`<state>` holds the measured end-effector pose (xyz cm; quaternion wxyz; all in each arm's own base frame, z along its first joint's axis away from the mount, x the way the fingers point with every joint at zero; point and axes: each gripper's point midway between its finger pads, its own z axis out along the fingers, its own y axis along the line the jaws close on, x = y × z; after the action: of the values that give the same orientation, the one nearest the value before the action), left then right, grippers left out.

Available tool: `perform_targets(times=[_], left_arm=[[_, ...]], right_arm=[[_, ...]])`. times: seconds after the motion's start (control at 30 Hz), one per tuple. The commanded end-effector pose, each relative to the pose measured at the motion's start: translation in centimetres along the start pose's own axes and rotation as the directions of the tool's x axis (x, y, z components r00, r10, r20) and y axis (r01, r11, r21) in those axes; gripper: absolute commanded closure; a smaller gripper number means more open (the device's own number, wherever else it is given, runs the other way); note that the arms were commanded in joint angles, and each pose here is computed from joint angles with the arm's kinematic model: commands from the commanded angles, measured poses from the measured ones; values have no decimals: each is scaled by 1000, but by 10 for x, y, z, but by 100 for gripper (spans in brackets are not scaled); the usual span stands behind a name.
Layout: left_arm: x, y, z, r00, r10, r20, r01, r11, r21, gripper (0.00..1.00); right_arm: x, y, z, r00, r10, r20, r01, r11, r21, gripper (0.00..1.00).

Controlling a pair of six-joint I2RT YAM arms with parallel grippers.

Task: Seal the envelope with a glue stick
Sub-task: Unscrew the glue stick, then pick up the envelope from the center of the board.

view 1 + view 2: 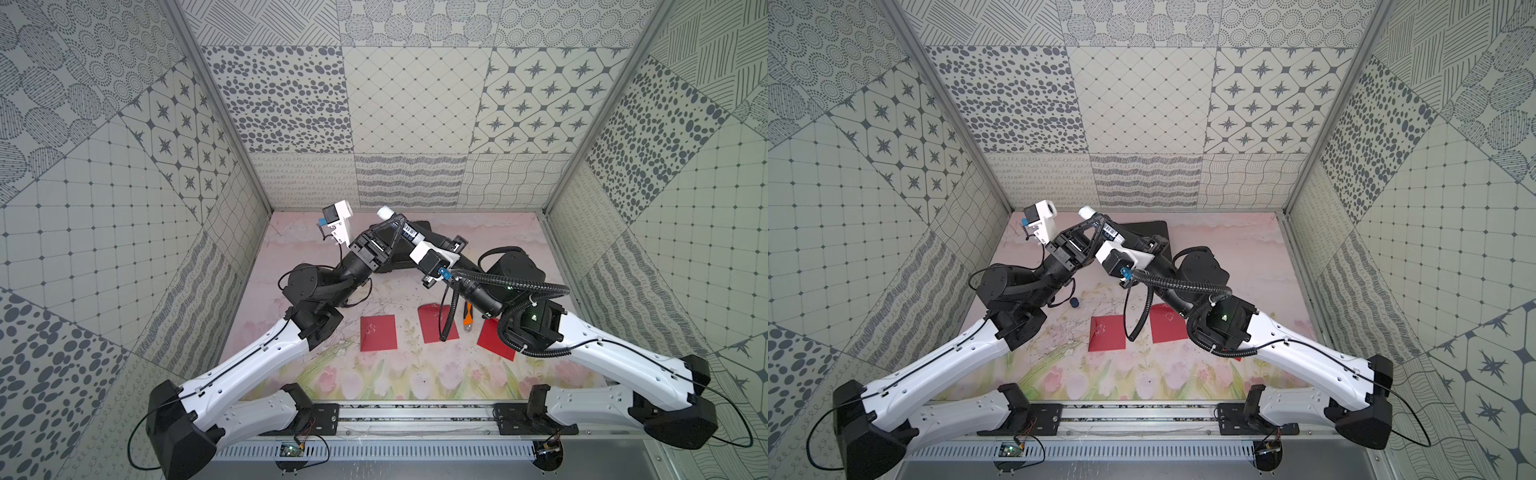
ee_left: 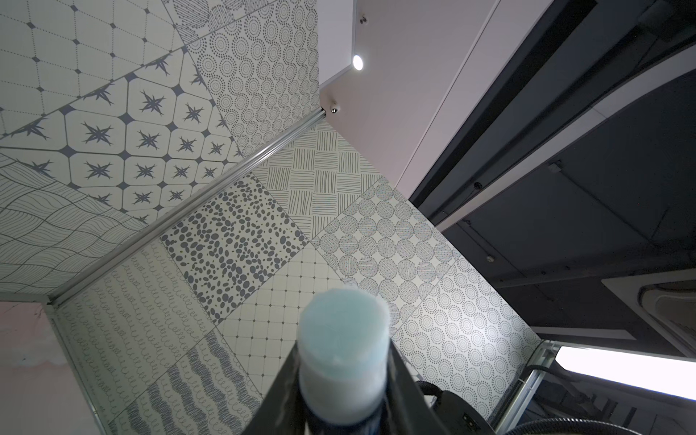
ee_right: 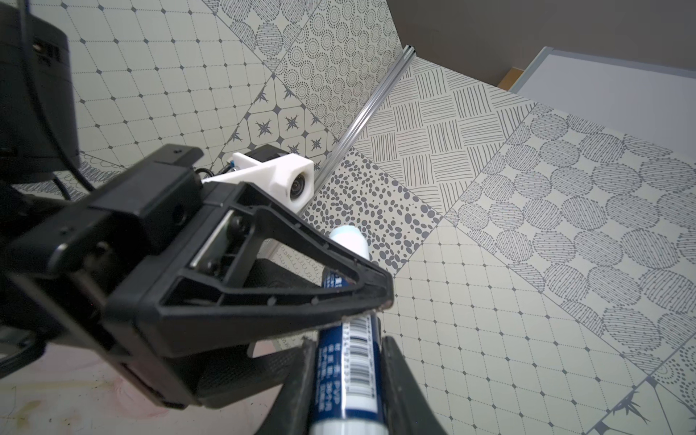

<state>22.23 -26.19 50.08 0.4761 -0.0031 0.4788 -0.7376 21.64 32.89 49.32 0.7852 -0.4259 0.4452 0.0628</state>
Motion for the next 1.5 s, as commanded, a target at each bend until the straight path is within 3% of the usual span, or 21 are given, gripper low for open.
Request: perform_targets(times=[0.0, 0.23, 0.47, 0.57, 0.67, 0.77, 0.9, 1.0, 1.1, 1.2, 1.37, 1.47], left_arm=[[11, 18, -15, 998, 31, -49, -36, 995, -95, 52], [40, 71, -64, 976, 53, -211, -132, 916, -379, 46], [66, 135, -138, 921, -19, -390, -275, 678, -681, 48], [81, 160, -168, 895, -91, -437, -313, 571, -759, 50], [93, 183, -202, 866, -155, -475, -366, 448, -815, 51], [100, 199, -232, 844, -203, -496, -416, 334, -846, 51], [107, 217, -272, 830, -258, -494, -457, 193, -869, 52], [118, 229, -297, 821, -305, -483, -468, 125, -875, 52], [130, 239, -315, 803, -336, -492, -499, 72, -864, 53], [138, 249, -328, 781, -358, -512, -543, 14, -839, 54], [140, 267, -347, 741, -375, -557, -626, -86, -775, 58], [142, 276, -348, 716, -382, -584, -662, -105, -742, 60]], right_arm=[[-8, -32, -16, 997, 70, 12, -71, 991, 112, 90], [22, -32, -32, 978, 188, -91, -177, 977, 118, 91], [71, -10, -47, 879, 396, -265, -389, 918, 79, 94], [95, 7, -54, 784, 507, -359, -521, 851, 65, 96], [122, 25, -63, 647, 614, -452, -654, 752, 85, 98], [143, 43, -73, 478, 684, -551, -776, 623, 101, 100], [168, 58, -88, 216, 712, -668, -876, 443, 189, 100], [180, 70, -98, 87, 672, -735, -888, 388, 249, 100], [186, 79, -106, 13, 648, -762, -882, 367, 297, 100], [202, 76, -114, -58, 652, -756, -830, 389, 400, 100], [207, 77, -117, -103, 650, -753, -813, 380, 440, 100], [207, 76, -116, -102, 642, -760, -812, 388, 437, 100]])
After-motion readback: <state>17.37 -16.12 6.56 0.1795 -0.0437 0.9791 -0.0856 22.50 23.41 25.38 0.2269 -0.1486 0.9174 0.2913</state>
